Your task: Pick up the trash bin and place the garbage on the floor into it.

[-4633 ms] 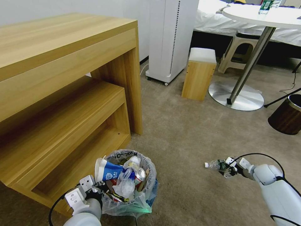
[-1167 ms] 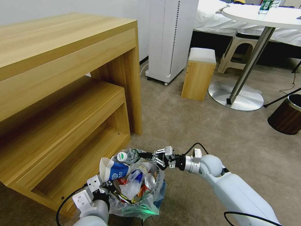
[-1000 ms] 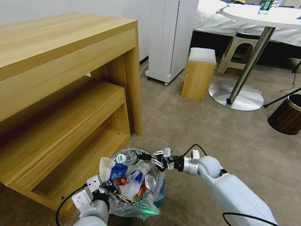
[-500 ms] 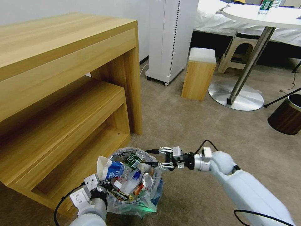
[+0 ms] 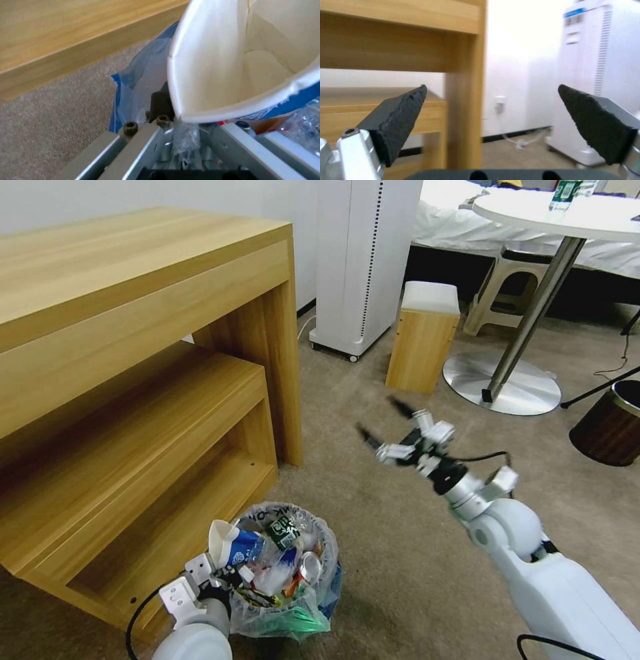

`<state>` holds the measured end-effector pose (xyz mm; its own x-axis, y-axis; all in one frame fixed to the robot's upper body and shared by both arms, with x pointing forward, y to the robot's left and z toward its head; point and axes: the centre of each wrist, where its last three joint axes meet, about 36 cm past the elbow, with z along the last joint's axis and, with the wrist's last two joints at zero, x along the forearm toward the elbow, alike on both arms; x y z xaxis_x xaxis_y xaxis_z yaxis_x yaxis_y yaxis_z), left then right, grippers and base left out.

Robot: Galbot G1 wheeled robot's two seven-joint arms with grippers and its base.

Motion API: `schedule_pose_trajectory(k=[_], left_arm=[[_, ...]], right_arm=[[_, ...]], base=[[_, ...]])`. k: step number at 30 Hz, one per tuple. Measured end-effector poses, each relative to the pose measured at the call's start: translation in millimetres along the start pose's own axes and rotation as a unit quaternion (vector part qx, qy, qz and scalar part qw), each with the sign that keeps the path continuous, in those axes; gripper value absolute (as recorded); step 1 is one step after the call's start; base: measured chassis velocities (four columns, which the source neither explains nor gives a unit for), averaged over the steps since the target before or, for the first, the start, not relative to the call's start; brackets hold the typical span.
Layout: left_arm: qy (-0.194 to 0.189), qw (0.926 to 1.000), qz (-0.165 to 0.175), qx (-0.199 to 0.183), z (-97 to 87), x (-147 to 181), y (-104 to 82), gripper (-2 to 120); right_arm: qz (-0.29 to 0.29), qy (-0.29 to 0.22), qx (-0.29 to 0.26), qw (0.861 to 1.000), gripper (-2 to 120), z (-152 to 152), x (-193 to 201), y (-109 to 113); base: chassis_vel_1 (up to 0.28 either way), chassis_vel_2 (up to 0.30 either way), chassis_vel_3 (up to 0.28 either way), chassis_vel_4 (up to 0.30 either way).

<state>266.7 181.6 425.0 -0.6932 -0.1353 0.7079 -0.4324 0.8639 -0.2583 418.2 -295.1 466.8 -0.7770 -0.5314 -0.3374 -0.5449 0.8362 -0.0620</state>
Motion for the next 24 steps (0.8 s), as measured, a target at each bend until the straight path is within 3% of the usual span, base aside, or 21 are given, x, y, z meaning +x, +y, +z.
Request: schedule_pose_trajectory(k=[13,18,24], left_arm=[[0.007,1.0000,-0.001,0.004,1.9,-8,-0.6,3],[-0.015,0.9998,-0.003,-0.012,-2.0,2,-0.5,21],[-0.099,0.9934,-0.017,-0.055,-18.5,37,7.2,43]], right_arm=[[0.011,0.000,0.012,1.000,100,-10,24,16],[0.010,0.002,0.007,1.000,100,-6,25,20],[0.050,0.012,-0.001,0.999,100,7,34,36]], base=[[0.000,0.000,0.000,0.000],[0.000,0.000,0.000,0.000],[0.000,0.000,0.000,0.000]])
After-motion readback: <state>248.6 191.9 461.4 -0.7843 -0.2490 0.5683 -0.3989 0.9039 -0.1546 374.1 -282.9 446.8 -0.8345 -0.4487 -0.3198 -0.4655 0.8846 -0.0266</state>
